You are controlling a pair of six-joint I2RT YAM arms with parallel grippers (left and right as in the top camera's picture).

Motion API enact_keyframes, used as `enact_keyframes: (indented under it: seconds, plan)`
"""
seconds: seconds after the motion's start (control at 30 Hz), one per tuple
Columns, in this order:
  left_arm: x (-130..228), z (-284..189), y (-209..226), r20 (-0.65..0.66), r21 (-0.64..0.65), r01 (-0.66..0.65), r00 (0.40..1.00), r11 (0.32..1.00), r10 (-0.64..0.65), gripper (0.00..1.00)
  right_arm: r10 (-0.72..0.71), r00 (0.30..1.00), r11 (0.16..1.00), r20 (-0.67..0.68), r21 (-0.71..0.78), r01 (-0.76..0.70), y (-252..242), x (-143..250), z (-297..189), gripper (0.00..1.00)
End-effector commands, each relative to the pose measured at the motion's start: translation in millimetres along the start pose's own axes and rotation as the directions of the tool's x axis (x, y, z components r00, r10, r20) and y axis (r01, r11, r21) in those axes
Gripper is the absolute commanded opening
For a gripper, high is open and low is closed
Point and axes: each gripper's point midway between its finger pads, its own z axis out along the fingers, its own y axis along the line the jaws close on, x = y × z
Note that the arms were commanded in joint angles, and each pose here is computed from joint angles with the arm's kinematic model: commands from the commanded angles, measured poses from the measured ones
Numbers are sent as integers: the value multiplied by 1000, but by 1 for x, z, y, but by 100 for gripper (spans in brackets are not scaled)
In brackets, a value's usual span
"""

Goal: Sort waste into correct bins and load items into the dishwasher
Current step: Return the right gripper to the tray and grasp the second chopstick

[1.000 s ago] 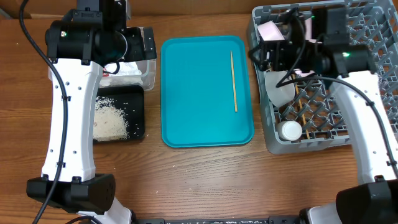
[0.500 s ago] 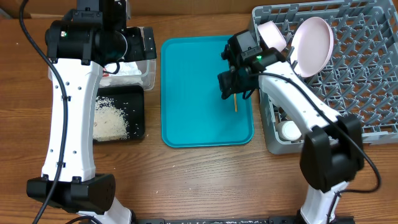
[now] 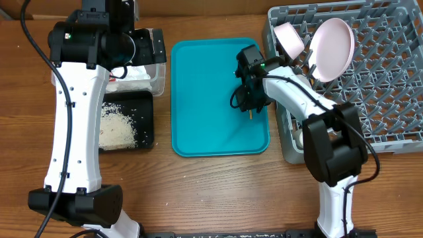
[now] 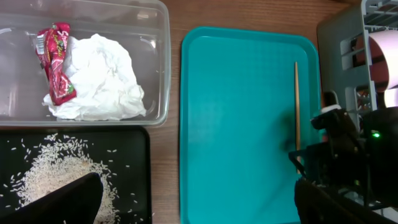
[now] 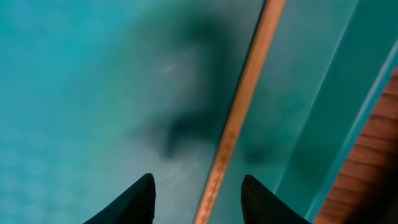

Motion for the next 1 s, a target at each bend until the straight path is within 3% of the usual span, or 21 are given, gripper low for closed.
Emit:
enact_keyframes:
  seconds: [0.0,0.33,0.43,0.57,0.83,0.97]
  plan:
    - [-3,-6,-1,18,-1,2,1000,1000,-2,100,28,1000,999,7,37,-28,-7,-2,5,41]
    - [-3,-6,-1,18,-1,2,1000,1000,-2,100,29,999,999,-42,45,-28,-9,10,13,36]
    - [-3,-6,-1,18,-1,2,1000,1000,-2,100,30,998,999,-61,48,-27,-10,15,12,29]
    - [-3,-6,-1,18,-1,2,1000,1000,-2,100,31,997,998,-75,50,-27,-10,18,12,4]
    - [-3,-6,-1,18,-1,2,1000,1000,-2,100,32,993,999,-113,43,-27,-9,27,10,4]
    - [-3,-6,-1,18,-1,2,1000,1000,-2,100,33,988,999,-150,35,-28,-6,28,-21,4]
